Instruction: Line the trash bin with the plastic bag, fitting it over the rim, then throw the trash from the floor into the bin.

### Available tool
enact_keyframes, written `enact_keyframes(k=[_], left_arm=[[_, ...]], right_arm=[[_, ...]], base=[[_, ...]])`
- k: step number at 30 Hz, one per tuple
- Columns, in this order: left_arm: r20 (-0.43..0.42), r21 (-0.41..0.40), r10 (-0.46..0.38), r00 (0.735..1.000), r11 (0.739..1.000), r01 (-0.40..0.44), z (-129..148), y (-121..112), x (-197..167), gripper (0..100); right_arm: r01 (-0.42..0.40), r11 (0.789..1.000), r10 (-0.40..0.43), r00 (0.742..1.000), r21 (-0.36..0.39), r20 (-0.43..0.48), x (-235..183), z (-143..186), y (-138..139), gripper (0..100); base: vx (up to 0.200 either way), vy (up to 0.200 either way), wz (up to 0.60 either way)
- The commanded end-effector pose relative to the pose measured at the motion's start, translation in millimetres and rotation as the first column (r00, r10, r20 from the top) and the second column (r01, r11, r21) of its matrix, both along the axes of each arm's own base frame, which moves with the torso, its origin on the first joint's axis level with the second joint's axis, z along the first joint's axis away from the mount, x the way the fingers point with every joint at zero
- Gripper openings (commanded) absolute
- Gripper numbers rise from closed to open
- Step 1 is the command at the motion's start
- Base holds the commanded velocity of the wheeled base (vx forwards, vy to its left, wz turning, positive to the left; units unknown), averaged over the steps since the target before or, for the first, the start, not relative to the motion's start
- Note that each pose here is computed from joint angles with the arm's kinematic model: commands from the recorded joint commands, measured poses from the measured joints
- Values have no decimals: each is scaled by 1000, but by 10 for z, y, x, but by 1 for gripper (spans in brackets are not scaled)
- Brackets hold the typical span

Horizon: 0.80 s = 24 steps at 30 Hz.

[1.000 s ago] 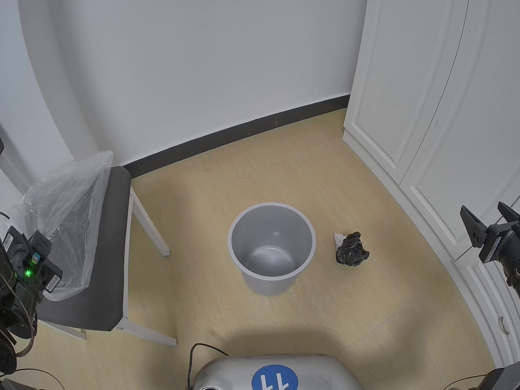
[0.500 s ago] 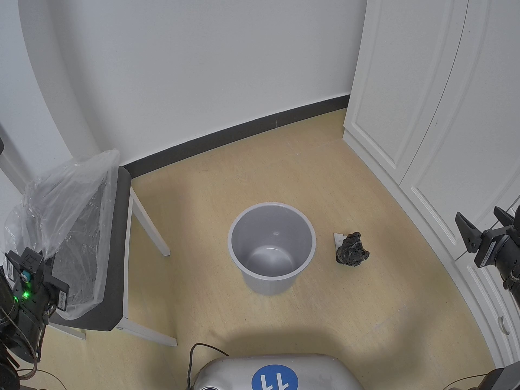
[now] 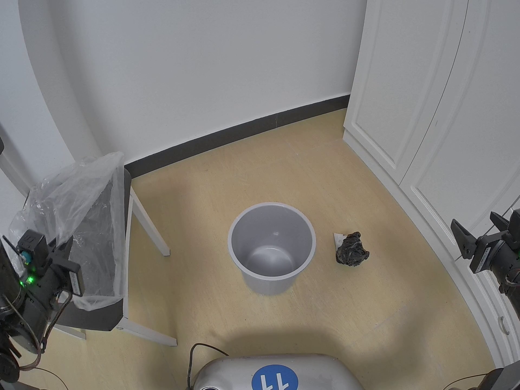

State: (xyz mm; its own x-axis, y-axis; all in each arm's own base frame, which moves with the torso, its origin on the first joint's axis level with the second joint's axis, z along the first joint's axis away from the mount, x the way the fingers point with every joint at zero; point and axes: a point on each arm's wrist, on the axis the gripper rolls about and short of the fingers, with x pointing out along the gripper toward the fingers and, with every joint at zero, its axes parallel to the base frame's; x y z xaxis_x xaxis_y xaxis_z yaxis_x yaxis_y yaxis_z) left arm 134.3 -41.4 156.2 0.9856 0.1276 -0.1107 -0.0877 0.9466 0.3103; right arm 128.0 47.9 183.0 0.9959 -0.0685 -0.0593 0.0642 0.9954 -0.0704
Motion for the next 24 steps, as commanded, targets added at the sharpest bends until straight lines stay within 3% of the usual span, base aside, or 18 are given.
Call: enact_keyframes(k=[1,6,10,14,16,19,24], left_arm=[[-33,-43,-83,996,996,82,33,-271,308,0],[-52,-44,-86,995,996,84,-6,-344,437,0],[-17,-73,-109,994,991,108,63,-403,448,0],[33,-104,-130,991,986,133,173,-445,431,0],[61,-121,-132,989,983,139,223,-439,406,0],[114,-148,-192,975,967,208,329,-499,269,0],[144,-161,-220,965,957,243,389,-517,191,0]], right_arm=[[-16,1000,14,998,-22,-58,93,-102,69,100],[-27,999,25,997,-27,-69,131,-122,106,100],[-108,994,107,992,-7,-68,186,-182,298,100],[-123,992,121,980,-4,-156,288,-424,418,100],[-131,991,131,977,11,-166,327,-476,471,100],[-147,985,159,977,94,-144,424,-580,619,100],[-203,973,219,964,111,-150,413,-698,748,100]], base=[[0,0,0],[0,0,0],[0,0,0],[0,0,0],[0,0,0],[0,0,0],[0,0,0]])
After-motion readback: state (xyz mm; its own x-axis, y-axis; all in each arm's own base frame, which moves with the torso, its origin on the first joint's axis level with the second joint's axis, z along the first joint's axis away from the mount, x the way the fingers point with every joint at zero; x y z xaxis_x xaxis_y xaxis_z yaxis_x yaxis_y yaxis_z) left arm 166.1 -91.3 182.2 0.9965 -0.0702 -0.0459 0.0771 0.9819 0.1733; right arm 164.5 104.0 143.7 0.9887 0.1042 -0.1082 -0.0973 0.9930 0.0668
